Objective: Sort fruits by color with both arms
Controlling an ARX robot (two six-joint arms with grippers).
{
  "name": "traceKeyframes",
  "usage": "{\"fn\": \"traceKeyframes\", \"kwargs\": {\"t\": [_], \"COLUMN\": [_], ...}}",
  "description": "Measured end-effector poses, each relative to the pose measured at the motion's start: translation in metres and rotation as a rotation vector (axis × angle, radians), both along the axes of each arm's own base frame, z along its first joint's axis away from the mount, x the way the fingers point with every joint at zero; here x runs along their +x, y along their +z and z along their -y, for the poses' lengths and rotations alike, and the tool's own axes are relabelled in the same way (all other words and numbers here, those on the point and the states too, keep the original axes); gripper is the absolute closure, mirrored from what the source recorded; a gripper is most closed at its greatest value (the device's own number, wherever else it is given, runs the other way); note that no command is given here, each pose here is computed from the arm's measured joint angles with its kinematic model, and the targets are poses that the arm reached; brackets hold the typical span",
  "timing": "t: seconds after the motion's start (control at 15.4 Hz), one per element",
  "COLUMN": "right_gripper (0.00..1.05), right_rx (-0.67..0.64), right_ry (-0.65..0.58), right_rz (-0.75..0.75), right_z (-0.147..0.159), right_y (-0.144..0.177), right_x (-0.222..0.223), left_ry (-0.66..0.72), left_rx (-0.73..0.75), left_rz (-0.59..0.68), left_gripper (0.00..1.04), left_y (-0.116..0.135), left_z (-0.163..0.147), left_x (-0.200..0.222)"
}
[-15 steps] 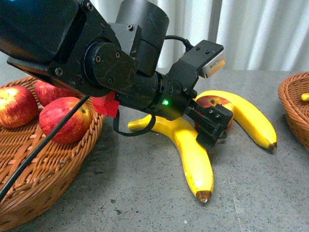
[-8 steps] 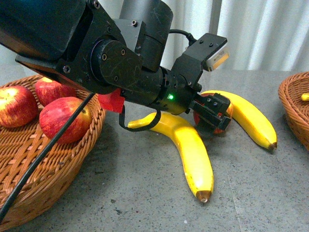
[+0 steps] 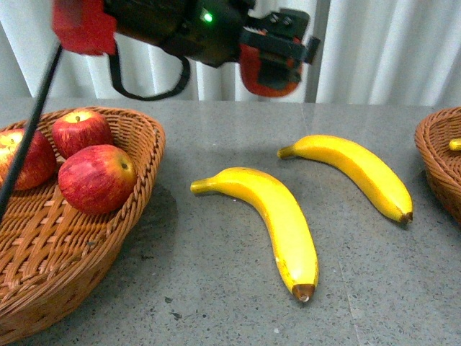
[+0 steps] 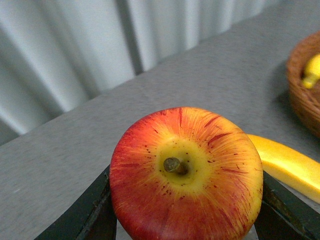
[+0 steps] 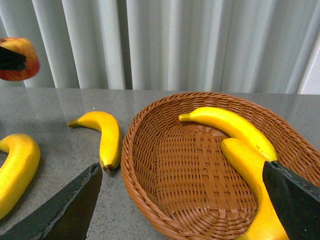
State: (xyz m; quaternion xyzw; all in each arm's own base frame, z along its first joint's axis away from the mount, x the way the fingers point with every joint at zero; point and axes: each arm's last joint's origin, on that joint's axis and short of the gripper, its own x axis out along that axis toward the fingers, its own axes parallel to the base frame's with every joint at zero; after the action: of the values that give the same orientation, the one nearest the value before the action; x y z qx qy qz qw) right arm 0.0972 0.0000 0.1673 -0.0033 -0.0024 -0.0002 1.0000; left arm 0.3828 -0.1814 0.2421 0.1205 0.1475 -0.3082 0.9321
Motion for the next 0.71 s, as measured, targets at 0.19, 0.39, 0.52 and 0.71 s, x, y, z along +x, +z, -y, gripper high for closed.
{"fn": "traceKeyframes", "kwargs": {"t": [0.19, 0.39, 0.52, 0.71], "right_gripper": [0.07, 0.07, 0.07, 0.07], "right_rx": [0.0, 0.0, 0.0, 0.0], "right_ry": [0.0, 0.0, 0.0, 0.0], "right_rz": [0.0, 0.0, 0.0, 0.0], "right_z": [0.0, 0.0, 0.0, 0.0], "right_y": [0.0, 0.0, 0.0, 0.0], "right_x": [0.0, 0.0, 0.0, 0.0], "left_ry": [0.278, 0.48, 0.576, 0.67], "left_rx": [0.003, -0.006, -0.004, 0.014], "left_rz": [-0.06, -0.157, -0.191, -0.193], "left_gripper": [0.39, 0.39, 0.39, 0.39], "left_y": [0.012, 0.004, -0.004, -0.012], "left_z": [-0.038, -0.067, -0.081, -0.094], "left_x": [-0.018, -0.039, -0.05, -0.061]}}
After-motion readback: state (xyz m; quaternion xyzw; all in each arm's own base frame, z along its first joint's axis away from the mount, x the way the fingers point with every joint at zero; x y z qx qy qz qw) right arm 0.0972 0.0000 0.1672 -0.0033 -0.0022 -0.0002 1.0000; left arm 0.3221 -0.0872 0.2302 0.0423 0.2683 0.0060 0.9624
